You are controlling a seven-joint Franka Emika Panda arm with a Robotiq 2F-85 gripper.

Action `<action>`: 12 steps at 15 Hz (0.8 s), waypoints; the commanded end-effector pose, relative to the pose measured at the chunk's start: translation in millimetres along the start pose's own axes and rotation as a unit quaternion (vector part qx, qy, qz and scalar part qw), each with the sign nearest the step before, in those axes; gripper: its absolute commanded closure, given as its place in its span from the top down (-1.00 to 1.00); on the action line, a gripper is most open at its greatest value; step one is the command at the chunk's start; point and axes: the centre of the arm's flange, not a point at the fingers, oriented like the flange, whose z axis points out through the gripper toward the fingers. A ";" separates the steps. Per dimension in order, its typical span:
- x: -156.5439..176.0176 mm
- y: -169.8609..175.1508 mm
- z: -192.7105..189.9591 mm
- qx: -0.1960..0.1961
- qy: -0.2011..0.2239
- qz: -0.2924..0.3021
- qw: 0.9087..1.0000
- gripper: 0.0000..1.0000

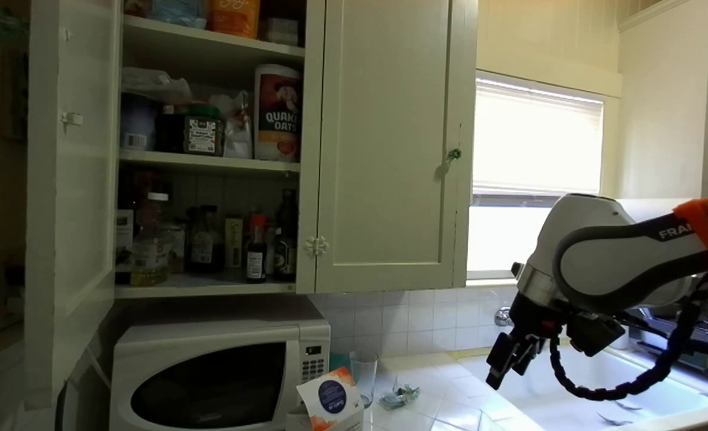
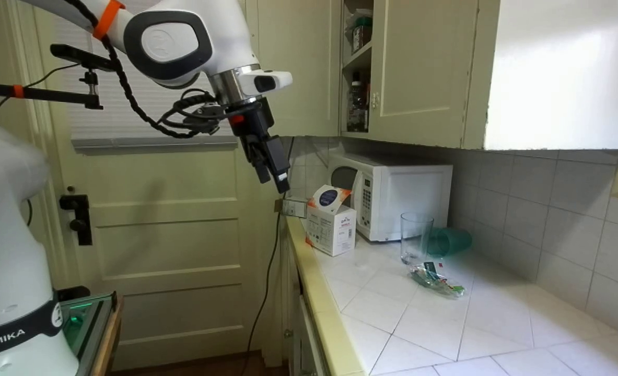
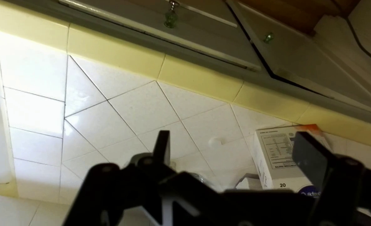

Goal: Open the right cabinet door then put the white box on the bottom shelf.

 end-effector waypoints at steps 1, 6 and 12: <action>18.2 -4.0 15.4 0.021 0.020 0.003 1.000 1.00; 35.6 2.0 -11.3 0.019 0.083 0.024 0.996 1.00; 60.5 20.0 -110.5 -0.031 0.254 0.066 0.965 1.00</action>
